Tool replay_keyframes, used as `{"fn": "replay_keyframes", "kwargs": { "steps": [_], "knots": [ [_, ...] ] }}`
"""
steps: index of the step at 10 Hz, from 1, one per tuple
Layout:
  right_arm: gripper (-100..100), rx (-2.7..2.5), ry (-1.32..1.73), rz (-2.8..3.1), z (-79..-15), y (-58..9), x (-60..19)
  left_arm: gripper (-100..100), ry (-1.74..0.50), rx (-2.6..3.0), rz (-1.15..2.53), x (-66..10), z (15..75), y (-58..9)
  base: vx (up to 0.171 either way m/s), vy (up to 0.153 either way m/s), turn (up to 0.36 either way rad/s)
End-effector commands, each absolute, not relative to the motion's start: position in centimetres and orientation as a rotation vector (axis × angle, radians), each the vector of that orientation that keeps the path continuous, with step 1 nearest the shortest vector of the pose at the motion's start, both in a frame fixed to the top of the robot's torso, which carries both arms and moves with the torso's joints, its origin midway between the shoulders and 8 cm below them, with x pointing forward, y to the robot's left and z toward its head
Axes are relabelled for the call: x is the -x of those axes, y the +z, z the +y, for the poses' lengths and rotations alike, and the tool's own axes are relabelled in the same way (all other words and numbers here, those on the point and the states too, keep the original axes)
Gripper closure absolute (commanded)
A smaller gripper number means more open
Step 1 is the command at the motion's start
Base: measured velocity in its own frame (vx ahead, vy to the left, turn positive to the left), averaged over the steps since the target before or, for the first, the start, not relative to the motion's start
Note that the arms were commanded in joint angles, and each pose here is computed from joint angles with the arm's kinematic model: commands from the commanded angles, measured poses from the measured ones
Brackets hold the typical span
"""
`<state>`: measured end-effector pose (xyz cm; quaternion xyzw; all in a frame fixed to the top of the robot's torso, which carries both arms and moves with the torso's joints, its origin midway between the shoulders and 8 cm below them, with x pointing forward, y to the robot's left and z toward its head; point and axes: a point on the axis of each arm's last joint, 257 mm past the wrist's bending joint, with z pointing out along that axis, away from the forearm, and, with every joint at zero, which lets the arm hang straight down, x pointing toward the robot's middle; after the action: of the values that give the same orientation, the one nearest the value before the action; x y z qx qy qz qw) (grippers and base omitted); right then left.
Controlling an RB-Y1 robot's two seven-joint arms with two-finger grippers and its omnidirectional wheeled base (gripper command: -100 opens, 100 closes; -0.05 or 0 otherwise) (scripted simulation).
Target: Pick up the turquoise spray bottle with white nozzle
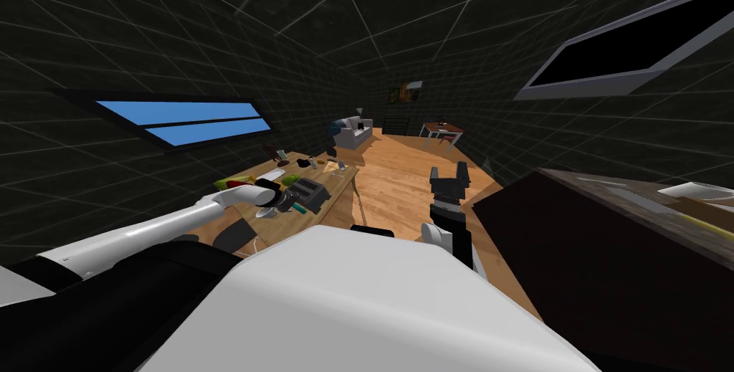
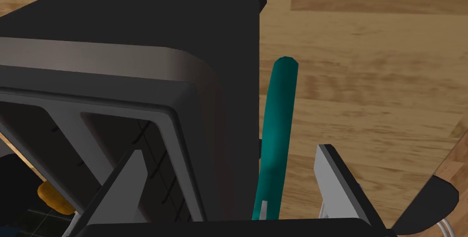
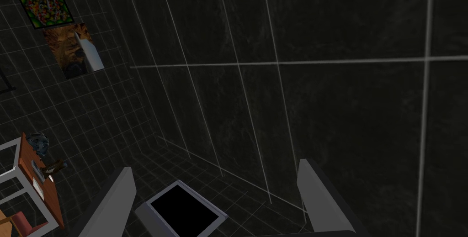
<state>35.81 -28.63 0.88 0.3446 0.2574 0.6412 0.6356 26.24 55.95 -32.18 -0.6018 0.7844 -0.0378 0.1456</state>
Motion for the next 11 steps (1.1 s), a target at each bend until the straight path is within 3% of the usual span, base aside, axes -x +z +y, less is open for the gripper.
{"fn": "replay_keyframes", "kwargs": {
  "steps": [1,11],
  "knots": [
    [0,-0.787,1.465,0.588,-28.6,0.9,-35.8,-100,-0.112,1.764,2.271,-25.9,55.6,-32.1,0.003,0.061,-0.042],
    [0,-0.787,1.465,0.588,-28.6,0.9,-35.8,-100,-0.033,1.953,2.379,-22.7,55.1,-29.4,0.005,0.078,-0.053]
  ]
}}
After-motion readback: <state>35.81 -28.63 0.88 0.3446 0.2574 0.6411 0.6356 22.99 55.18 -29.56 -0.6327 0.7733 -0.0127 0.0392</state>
